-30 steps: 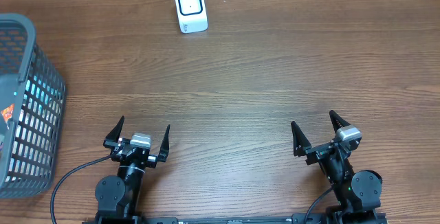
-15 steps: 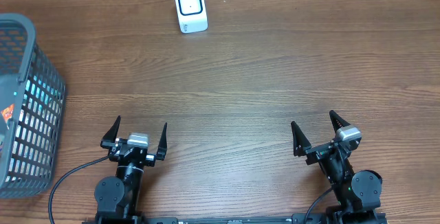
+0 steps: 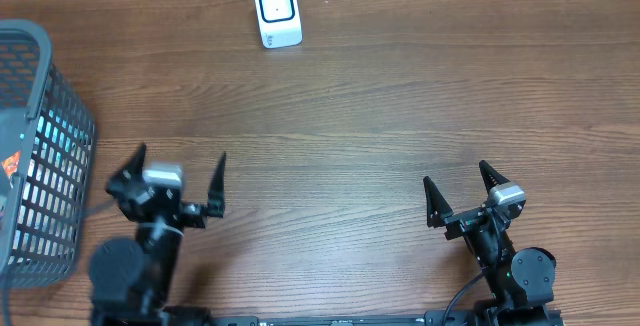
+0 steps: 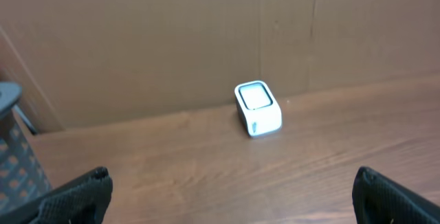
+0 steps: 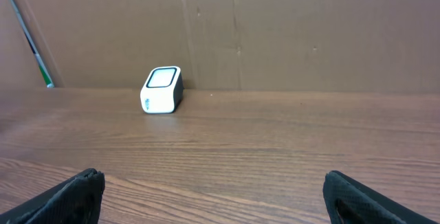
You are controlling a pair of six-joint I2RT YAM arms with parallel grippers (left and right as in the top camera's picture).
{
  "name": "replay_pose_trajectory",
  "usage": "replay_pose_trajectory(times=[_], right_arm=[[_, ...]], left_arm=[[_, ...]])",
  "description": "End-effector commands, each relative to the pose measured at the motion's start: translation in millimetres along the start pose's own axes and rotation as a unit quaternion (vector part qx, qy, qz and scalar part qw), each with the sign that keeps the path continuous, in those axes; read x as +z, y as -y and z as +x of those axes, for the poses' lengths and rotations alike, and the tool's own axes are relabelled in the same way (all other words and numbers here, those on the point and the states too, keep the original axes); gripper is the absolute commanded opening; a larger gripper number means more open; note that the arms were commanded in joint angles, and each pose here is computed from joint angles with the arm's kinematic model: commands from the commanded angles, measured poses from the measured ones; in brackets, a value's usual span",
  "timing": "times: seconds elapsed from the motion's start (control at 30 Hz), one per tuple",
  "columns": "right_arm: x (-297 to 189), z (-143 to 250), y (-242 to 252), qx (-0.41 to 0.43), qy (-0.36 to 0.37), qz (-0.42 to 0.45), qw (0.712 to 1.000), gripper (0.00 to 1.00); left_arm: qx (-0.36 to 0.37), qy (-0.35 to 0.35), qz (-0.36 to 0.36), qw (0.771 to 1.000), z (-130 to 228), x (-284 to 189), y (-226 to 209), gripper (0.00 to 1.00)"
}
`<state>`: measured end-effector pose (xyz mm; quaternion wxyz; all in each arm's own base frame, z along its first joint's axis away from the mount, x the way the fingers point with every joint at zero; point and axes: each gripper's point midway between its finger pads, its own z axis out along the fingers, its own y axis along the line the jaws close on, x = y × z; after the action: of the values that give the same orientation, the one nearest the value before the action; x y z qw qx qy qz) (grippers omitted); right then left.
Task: Scan the item barcode
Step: 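Move the left gripper over the basket toward the green-lidded jar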
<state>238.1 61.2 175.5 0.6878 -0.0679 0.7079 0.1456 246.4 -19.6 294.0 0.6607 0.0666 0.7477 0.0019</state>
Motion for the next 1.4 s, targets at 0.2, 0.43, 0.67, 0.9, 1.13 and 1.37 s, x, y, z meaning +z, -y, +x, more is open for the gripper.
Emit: replay_pose_trajectory(times=[0.2, 0.43, 0.67, 0.9, 1.13, 1.37], right_arm=[[-0.1, 1.8, 0.4, -0.003, 0.002, -0.001, 1.0, 1.0], [-0.1, 1.8, 0.4, -0.003, 0.002, -0.001, 1.0, 1.0], [-0.1, 1.8, 0.5, -0.003, 0.002, 0.0, 1.0, 1.0], [-0.1, 1.7, 0.5, -0.003, 0.002, 0.0, 1.0, 1.0], [-0.1, 1.8, 0.5, -0.003, 0.002, 0.0, 1.0, 1.0], [-0.1, 1.8, 0.4, -0.003, 0.002, -0.001, 1.0, 1.0]], left_arm=[[-0.048, -0.163, 0.056, 0.984, -114.5, 24.6, 5.1, 1.0], [-0.038, -0.241, 0.014, 0.97, -138.4, 55.5, -14.5, 1.0], [-0.08, -0.274, -0.025, 0.958, -121.8, 89.4, -40.5, 1.0], [-0.237, -0.27, -0.201, 0.911, -96.8, 64.4, -165.7, 0.89], [-0.311, -0.275, -0.333, 0.847, -55.7, 15.1, -264.4, 0.76], [-0.392, -0.33, -0.393, 0.763, 19.2, -7.3, -325.0, 1.0]])
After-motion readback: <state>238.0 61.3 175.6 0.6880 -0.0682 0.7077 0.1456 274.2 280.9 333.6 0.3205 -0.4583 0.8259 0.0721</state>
